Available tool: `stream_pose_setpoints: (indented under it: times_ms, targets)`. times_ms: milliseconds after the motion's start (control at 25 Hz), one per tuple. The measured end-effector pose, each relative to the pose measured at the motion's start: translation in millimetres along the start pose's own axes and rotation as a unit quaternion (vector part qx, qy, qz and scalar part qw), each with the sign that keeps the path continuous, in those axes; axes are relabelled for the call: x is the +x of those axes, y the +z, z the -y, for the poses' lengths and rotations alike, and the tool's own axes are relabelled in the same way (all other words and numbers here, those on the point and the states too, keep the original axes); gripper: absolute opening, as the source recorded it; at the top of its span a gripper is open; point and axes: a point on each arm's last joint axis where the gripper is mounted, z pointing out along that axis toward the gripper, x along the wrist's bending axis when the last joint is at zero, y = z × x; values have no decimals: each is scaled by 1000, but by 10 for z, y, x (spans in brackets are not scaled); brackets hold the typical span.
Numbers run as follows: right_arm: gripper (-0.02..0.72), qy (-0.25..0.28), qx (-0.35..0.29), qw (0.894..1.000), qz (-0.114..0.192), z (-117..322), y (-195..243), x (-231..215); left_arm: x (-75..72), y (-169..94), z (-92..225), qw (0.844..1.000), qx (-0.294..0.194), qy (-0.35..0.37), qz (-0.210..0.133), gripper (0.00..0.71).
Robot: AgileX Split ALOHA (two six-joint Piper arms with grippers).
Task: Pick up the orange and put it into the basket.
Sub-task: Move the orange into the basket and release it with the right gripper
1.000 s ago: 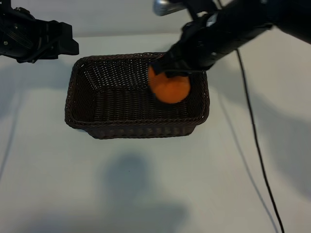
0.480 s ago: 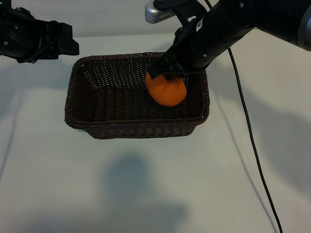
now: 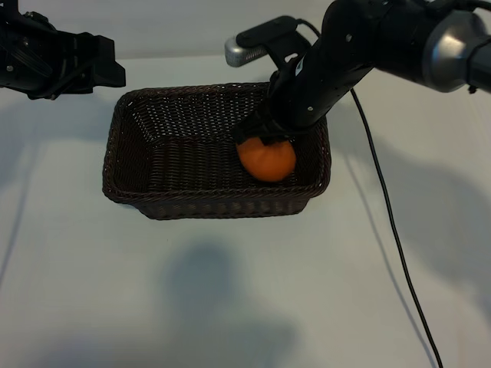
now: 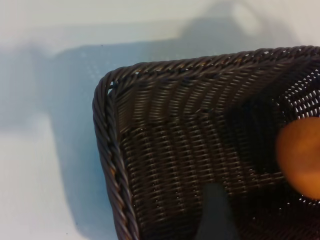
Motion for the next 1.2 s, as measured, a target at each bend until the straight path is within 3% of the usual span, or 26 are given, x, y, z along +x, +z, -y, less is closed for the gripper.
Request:
stream_pose_setpoints:
  times_ms: [480, 960, 1080, 1200]
  targets:
    - [94, -1, 28, 1000, 4, 90, 370, -78, 0, 0, 0, 1000, 0, 3, 0, 518]
    - [106, 3, 37, 999, 0, 104, 380, -72, -1, 0, 2, 1000, 1, 3, 0, 518]
    - [202, 5, 43, 999, -3, 115, 379, -67, -1, 0, 2, 1000, 1, 3, 0, 518]
    - [424, 5, 50, 999, -4, 129, 378, -64, -1, 0, 2, 1000, 1, 3, 0, 518]
